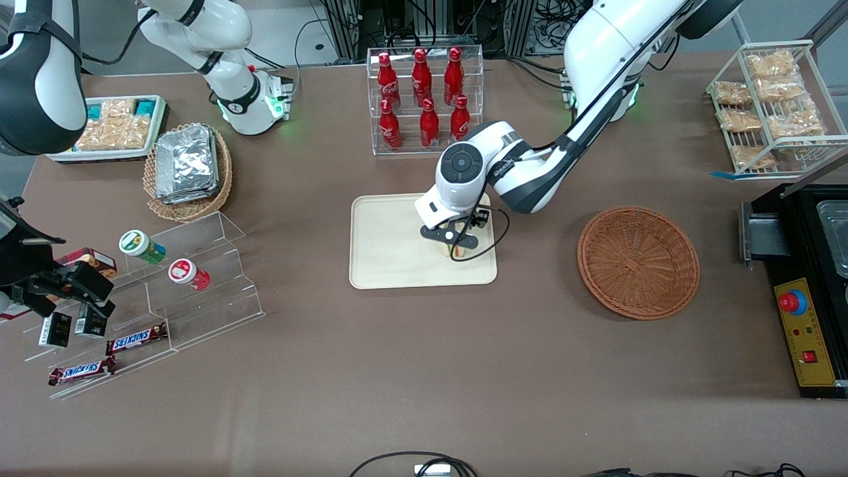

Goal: Place sandwich from basket to tray

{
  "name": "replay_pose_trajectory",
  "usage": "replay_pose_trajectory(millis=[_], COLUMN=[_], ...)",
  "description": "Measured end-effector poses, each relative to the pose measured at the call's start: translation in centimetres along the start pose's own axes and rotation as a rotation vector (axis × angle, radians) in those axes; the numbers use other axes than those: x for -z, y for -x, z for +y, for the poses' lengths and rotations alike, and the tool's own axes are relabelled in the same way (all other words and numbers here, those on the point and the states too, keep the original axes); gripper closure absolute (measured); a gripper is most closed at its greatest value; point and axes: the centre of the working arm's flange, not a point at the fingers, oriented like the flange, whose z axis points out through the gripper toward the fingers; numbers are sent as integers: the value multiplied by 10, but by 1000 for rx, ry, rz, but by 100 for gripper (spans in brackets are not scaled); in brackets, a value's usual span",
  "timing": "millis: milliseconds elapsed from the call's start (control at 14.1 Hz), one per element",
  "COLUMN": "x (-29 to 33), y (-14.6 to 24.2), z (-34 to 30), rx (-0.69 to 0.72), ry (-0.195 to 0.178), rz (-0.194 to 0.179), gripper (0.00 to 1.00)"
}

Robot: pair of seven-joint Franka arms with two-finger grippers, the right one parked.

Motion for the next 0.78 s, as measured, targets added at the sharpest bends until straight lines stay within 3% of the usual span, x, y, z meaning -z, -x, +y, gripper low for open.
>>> replay_pose_trajectory(millis=[354,496,780], x=[59,92,147], y=[-49,-71,-97], z=[-49,-78,-150], rx=[171,238,363], ry=[-60,-65,-54], rz=[7,41,97], gripper=[20,10,1])
